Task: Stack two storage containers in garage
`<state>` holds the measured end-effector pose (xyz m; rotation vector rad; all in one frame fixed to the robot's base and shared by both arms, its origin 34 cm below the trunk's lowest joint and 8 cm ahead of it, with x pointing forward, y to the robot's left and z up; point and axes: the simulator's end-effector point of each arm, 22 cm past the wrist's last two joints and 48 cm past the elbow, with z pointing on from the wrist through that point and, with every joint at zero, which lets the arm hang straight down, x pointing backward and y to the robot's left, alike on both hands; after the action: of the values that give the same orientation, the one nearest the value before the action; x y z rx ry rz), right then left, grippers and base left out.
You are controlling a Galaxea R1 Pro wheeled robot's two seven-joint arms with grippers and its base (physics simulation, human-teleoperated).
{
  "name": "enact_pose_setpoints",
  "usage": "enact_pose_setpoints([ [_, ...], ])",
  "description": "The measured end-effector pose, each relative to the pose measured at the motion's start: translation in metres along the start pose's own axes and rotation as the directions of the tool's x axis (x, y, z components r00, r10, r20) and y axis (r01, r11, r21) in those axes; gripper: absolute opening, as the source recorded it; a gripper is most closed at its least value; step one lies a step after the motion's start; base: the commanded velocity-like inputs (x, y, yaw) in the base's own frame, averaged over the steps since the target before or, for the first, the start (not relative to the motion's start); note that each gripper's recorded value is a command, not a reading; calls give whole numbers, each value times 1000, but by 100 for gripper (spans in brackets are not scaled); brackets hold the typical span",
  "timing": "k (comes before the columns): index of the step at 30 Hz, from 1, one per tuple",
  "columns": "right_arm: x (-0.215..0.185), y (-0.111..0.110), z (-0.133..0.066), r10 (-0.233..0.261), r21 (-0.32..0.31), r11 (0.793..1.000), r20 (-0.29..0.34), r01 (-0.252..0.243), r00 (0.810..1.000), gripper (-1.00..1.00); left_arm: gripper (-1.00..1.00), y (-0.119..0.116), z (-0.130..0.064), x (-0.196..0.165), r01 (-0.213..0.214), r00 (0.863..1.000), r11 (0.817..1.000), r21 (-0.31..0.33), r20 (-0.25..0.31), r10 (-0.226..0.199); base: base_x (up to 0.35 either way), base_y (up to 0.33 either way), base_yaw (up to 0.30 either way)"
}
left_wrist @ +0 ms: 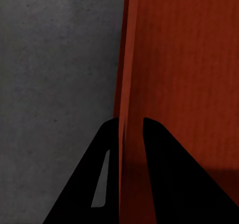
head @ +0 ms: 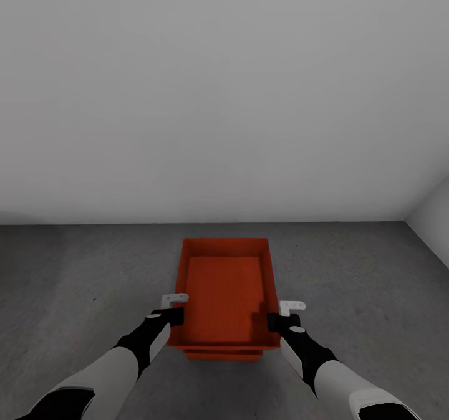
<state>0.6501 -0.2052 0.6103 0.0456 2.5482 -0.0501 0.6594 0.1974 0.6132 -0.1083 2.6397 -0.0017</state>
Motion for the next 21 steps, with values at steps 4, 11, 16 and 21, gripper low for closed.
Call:
enact_pose_setpoints([
  [4, 2, 0, 5, 0, 0, 1000, 0, 0, 1000, -100, -100, 0, 5, 2, 0, 1000, 1000, 0, 0, 0, 0, 0, 0],
  [11, 6, 1, 13, 0, 0, 1000, 0, 0, 1000, -100, -100, 0, 13, 5, 0, 1000, 1000, 1, 0, 0, 0, 0, 0],
  [16, 10, 1, 19, 0, 0, 1000, 0, 0, 1000, -100, -100, 0, 19, 8, 0, 1000, 1000, 1, 0, 0, 0, 0, 0],
  [21, 12, 1, 23, 0, 0, 1000, 0, 0, 1000, -100, -100, 1, 24, 10, 0, 1000, 1000, 1, 0, 0, 0, 0, 0],
])
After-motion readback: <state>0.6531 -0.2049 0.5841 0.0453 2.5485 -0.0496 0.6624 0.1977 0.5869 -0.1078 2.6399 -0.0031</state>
